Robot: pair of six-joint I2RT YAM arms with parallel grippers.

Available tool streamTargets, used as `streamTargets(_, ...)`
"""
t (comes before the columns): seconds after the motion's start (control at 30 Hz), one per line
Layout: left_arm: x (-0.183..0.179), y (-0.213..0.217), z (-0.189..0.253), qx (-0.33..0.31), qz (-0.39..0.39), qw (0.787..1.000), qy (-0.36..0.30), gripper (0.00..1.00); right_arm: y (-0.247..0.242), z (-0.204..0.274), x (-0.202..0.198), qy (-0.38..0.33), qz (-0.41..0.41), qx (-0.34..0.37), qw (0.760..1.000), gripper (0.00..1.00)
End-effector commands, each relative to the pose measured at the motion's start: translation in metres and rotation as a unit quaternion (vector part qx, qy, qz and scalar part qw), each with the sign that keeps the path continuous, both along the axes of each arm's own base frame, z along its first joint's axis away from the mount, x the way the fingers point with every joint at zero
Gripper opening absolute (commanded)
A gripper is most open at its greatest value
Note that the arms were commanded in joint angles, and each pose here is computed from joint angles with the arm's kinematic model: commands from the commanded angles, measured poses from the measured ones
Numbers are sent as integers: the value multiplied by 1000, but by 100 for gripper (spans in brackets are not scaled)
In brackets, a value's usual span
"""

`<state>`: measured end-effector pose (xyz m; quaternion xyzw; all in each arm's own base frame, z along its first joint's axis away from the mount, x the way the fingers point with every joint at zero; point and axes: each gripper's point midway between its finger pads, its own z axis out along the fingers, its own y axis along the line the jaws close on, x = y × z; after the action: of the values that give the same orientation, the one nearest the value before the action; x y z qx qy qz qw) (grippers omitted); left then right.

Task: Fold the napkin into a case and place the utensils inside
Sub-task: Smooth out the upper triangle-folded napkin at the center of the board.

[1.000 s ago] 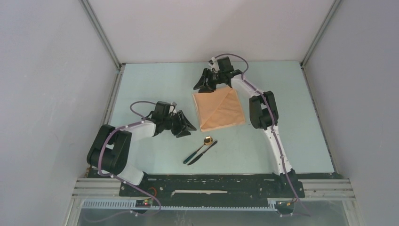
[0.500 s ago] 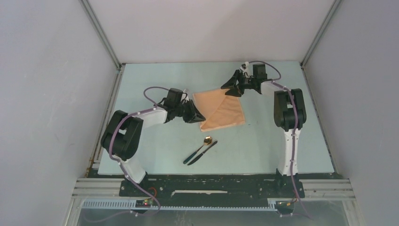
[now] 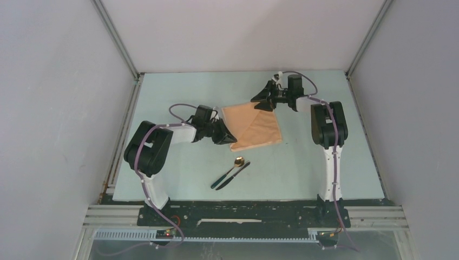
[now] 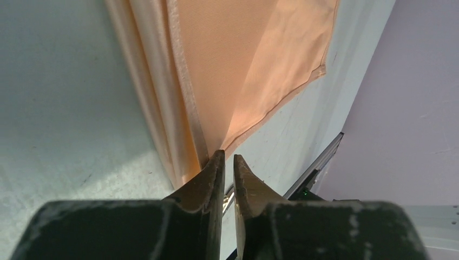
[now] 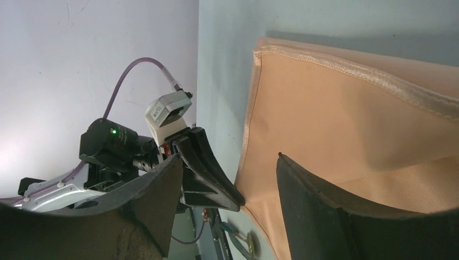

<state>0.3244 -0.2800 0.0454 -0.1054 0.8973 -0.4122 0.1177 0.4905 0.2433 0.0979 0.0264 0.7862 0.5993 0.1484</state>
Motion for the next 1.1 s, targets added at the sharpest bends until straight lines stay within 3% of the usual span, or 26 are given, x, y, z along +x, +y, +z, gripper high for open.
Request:
streamTargets(0.0, -2, -4, -3, -24, 1, 1000, -6, 16, 0, 7, 5, -19, 2, 11, 1000, 72)
streamTargets(0.4, -10, -8, -12, -74, 9, 997, 2, 16, -14, -12, 18, -3, -21, 7, 1000, 72)
streamTargets(0.57, -10, -11, 12, -97, 2, 995, -24, 25, -20, -11, 19, -4, -26, 7, 1000, 72)
streamTargets(0.73, -10, 6, 33, -40, 10, 997, -61, 39, -21, -7, 17, -6, -26, 4, 1000, 72)
streamTargets(0.97, -16, 35, 22, 7, 46, 997, -57, 46, -22, -11, 13, 0, -26, 3, 1000, 72)
streamTargets(1.07, -14, 31, 18, -1, 44, 998, -45, 46, -21, -8, 14, -3, -26, 8, 1000, 72)
